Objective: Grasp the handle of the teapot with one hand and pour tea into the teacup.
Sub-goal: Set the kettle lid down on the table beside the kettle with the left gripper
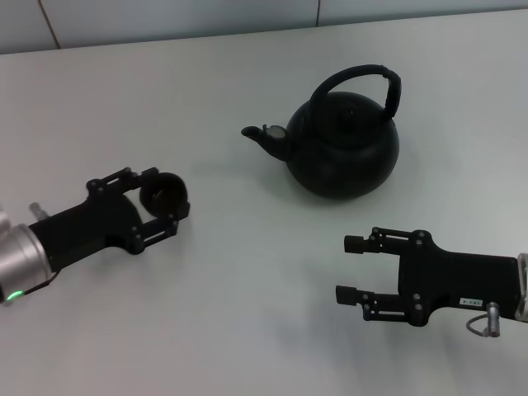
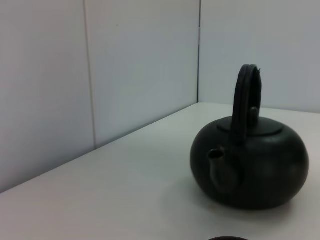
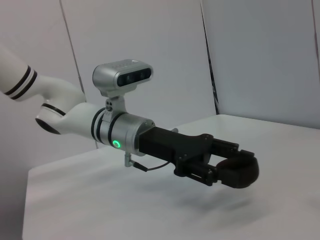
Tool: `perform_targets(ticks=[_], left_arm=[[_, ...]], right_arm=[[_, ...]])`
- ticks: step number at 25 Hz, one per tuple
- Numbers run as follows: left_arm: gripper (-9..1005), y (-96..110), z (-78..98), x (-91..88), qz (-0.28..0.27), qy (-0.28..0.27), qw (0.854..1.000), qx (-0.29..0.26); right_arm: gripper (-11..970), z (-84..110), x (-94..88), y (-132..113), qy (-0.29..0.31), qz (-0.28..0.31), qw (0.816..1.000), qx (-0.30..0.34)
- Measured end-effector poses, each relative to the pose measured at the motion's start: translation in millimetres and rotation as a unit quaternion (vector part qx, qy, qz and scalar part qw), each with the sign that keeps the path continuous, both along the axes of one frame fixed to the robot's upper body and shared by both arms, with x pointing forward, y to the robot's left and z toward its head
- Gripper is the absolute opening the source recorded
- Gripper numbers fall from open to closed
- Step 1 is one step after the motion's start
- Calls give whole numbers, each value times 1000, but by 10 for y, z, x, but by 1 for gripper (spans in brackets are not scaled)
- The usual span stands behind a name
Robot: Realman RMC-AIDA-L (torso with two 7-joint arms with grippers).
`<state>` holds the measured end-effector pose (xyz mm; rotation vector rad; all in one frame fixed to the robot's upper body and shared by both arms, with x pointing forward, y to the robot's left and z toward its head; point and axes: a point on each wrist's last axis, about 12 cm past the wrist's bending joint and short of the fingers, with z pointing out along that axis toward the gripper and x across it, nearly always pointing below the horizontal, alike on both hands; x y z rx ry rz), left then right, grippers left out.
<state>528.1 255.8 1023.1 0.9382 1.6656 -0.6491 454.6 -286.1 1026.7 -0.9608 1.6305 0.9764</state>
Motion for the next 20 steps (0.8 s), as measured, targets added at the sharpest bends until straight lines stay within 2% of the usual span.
perform_targets(ticks=[4,8,10,20], left_arm=[[713,-152,28,97,-12,1,1000,-1],[720,-200,31,126,-14,2,1000,2],[723,-349,17,171,-25,1,1000,10],[740,-413,-22,194,-18,7,1000,20]], right_arm=[[698,-6,-12,-6,1,-1,1000,0],[697,-6,-17,-7,1,-1,1000,1],[697,-5,-17,-6,1,-1,1000,1],[695,-1,-18,-3,1,1,1000,3]])
